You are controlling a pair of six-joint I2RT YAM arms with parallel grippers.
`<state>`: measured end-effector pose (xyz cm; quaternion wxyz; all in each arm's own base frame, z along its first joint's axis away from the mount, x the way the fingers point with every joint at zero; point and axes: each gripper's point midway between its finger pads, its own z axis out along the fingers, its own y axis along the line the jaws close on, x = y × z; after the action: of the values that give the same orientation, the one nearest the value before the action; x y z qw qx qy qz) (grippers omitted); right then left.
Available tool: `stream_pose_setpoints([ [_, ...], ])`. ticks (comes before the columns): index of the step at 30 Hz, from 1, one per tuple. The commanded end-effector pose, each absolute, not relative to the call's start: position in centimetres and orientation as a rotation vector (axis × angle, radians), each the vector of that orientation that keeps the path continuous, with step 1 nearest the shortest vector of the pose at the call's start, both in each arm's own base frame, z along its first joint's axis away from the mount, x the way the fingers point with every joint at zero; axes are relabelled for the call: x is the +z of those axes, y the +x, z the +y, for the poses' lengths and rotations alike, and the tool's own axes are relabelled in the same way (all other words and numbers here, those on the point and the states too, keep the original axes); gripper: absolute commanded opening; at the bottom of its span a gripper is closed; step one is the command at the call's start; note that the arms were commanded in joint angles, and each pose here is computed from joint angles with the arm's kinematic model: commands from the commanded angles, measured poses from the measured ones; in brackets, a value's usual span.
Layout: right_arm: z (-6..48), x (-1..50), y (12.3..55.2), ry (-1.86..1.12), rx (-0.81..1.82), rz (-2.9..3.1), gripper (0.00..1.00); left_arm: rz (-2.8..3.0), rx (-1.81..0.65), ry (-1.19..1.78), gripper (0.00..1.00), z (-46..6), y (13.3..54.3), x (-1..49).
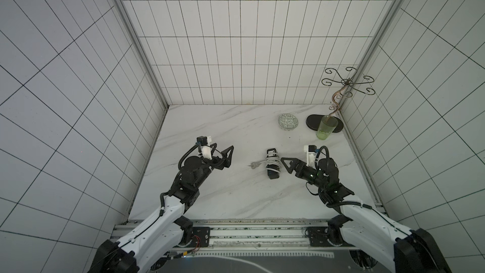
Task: Unwrap the cord wrapped around the power strip
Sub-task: Pick up the power strip from the center of the board.
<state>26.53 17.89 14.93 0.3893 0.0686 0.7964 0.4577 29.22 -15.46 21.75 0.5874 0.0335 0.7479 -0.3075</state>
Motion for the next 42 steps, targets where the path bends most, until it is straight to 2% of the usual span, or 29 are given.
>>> stream_pose_setpoints([
  [1,18.1,13.3,25.3,0.223,1.232,2.048,0.94,1.816,-0.710,0.004,0.97,-14.8,28.1,18.8],
  [12,20.4,12.5,25.2,0.259,1.370,2.053,0.96,1.870,-0.711,-0.123,0.98,-13.2,26.8,15.8],
  [18,19.2,8.6,25.0,0.411,1.267,2.160,0.98,1.885,-0.741,-0.121,0.98,-13.5,26.5,15.4],
  [23,19.6,7.5,24.1,0.439,1.255,2.204,0.98,1.902,-0.737,-0.125,0.97,-13.5,26.4,14.7],
  [34,23.0,7.5,24.4,0.518,1.427,2.209,0.84,1.910,-0.735,-0.125,0.97,-13.5,26.4,14.1],
  [42,23.7,7.3,24.9,0.558,1.434,2.190,0.74,1.902,-0.725,-0.116,0.97,-13.4,26.4,14.3],
])
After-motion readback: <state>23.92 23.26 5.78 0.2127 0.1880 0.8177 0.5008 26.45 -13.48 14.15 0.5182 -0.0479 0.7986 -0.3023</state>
